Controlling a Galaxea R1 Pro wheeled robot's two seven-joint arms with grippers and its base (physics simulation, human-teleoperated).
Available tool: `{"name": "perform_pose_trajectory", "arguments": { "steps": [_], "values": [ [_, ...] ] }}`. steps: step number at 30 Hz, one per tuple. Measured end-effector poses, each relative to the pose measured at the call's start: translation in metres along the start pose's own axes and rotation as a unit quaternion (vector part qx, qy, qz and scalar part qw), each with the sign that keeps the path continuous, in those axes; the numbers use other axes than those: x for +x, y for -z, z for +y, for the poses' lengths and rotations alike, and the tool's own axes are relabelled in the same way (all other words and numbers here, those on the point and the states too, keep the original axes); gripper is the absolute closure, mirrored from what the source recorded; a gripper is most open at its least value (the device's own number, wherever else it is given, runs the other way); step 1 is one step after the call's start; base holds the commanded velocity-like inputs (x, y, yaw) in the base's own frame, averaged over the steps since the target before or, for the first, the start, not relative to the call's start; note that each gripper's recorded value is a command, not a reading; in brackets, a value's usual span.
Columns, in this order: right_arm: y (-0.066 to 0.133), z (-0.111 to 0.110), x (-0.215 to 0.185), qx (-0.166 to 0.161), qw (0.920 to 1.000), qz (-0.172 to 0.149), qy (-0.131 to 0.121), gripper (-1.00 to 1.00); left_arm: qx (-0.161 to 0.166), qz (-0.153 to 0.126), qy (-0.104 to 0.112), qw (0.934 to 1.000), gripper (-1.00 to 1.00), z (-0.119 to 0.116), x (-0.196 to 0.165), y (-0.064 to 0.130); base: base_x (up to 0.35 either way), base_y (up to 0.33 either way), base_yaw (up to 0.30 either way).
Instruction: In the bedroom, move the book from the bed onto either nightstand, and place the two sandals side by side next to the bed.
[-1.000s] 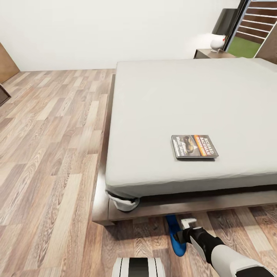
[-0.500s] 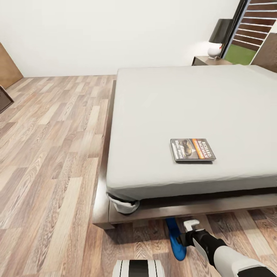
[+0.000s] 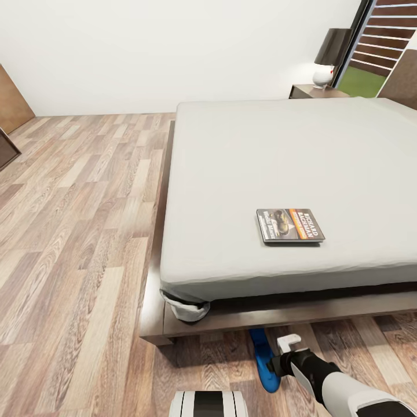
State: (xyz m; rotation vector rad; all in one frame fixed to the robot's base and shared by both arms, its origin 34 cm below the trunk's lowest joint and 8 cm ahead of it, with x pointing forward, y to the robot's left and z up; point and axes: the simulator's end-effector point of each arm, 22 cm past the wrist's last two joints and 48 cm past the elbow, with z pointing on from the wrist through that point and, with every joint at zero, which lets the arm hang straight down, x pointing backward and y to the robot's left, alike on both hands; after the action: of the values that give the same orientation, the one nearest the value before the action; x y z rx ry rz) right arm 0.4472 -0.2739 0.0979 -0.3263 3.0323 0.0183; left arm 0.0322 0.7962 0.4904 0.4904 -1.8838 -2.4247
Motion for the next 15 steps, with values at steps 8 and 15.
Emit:
{"name": "perform_pose_trajectory", "arguments": {
  "steps": [8,15],
  "values": [
    [0.001,0.002,0.003,-0.001,1.0000,0.004,0.000,-1.00,0.005,-0.008,-0.004,1.0000,1.00,-0.002,-0.003,0.001,0.000,0.000,0.000],
    [0.001,0.000,0.013,0.001,0.9999,0.013,-0.001,-1.00,0.006,-0.009,-0.003,0.9999,1.00,-0.003,-0.004,0.001,0.000,0.000,0.000]
  ]
}}
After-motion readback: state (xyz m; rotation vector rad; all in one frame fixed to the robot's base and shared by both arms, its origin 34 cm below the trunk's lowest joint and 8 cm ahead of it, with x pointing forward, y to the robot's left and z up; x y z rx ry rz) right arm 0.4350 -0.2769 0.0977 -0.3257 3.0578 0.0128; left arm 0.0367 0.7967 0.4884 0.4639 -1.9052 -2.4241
